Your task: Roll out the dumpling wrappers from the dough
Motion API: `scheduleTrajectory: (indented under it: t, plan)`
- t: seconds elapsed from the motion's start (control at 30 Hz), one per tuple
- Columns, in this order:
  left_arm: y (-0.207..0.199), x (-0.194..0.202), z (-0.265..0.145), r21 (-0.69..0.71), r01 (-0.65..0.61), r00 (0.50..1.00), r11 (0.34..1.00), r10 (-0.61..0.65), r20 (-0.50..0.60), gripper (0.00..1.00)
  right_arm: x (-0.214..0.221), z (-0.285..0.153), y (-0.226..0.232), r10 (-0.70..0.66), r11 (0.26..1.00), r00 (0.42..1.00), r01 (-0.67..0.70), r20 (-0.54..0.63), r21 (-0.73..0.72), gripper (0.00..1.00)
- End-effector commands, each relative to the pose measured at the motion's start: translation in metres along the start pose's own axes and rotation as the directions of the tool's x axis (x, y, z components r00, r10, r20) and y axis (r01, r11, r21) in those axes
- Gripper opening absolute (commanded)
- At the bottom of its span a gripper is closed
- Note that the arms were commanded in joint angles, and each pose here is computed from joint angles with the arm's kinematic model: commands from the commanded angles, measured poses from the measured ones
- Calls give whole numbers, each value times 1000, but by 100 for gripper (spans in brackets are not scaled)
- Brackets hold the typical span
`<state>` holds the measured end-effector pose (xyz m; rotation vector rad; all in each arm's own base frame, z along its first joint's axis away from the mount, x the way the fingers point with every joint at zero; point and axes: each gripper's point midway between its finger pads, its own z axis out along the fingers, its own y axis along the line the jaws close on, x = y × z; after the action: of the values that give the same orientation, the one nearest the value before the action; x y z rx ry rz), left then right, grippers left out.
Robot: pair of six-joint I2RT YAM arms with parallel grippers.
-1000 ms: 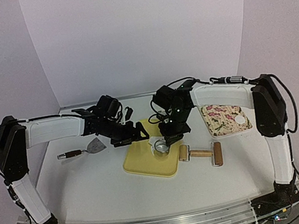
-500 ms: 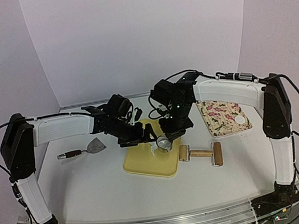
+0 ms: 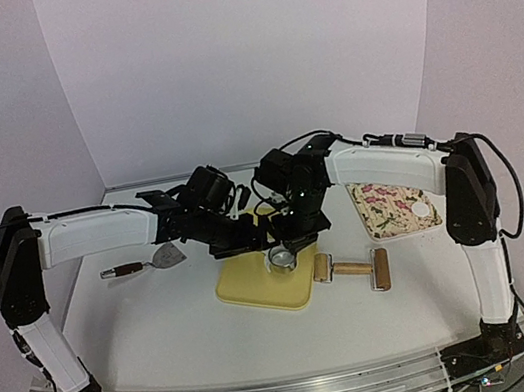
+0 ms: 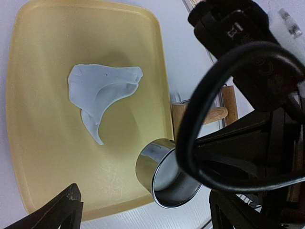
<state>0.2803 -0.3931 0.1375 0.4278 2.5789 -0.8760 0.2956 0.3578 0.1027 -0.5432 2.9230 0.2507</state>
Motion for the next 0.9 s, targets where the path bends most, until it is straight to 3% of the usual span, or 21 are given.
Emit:
scheduleTrajectory:
  t: [0.0,0.2,0.87]
  plan:
    - [-9,-10,-12,0,-8,1000,1000,8,27,92,-14,-7,10,0,1000,999,1,45,-16,0]
    - [1,-5,9,-58,9,999,998,-11,-39,80,-17,-15,16,3,999,998,-1,62,-40,0]
    - [39,26,39,-247,22,982,969,-68,-177,74,-17,-10,25,63,997,997,-60,54,-49,0]
